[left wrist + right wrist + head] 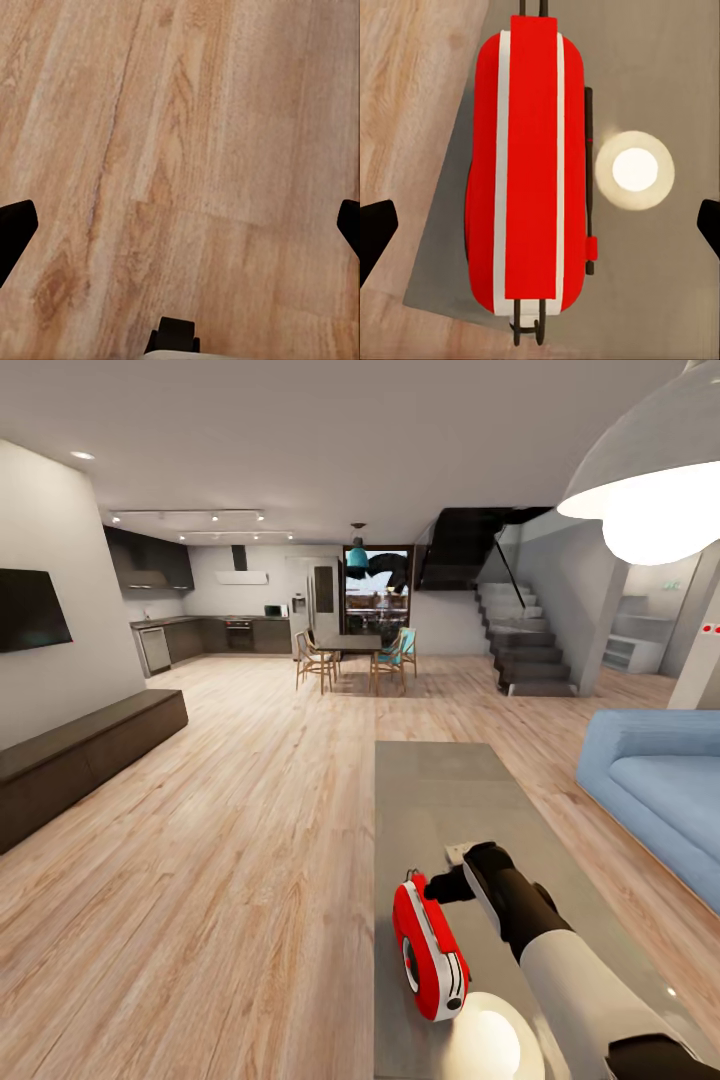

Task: Turn on the radio receiver that's on the table in the living room.

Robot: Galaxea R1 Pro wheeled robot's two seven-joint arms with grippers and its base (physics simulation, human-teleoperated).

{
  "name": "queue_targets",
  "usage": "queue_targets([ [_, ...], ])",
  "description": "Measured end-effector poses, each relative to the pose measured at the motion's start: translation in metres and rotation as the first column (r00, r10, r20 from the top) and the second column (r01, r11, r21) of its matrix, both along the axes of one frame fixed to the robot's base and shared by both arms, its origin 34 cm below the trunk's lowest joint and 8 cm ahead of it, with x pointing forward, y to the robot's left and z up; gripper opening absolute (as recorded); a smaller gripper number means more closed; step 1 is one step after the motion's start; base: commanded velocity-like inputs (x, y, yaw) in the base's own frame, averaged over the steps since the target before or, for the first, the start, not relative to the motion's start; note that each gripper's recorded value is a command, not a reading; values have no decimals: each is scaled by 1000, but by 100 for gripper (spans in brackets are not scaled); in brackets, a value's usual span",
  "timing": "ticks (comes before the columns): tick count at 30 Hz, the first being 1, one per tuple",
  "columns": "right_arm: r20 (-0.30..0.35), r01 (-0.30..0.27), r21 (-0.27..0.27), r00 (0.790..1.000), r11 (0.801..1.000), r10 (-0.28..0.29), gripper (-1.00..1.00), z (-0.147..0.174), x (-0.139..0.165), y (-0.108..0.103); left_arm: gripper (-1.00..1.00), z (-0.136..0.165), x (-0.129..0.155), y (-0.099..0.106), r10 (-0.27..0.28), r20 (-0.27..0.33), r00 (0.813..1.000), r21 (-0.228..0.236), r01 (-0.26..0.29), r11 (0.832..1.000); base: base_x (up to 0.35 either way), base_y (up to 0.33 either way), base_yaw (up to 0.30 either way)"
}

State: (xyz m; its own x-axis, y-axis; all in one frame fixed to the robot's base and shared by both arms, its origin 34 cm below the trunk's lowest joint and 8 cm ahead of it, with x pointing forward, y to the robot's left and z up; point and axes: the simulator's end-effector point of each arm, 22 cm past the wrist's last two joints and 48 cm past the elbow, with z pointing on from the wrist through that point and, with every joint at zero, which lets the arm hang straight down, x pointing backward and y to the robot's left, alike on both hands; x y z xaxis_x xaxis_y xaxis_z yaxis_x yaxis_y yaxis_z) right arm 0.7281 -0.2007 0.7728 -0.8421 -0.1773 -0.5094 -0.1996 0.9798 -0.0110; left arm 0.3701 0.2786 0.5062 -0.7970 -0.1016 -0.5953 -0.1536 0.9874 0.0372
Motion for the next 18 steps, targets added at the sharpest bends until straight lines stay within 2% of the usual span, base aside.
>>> queue_targets([
  [18,-48,-1,3,999,1000,1,100,-18,-11,1,100,3,5,0,5,14,1000,0,-5,1000,0,0,0],
])
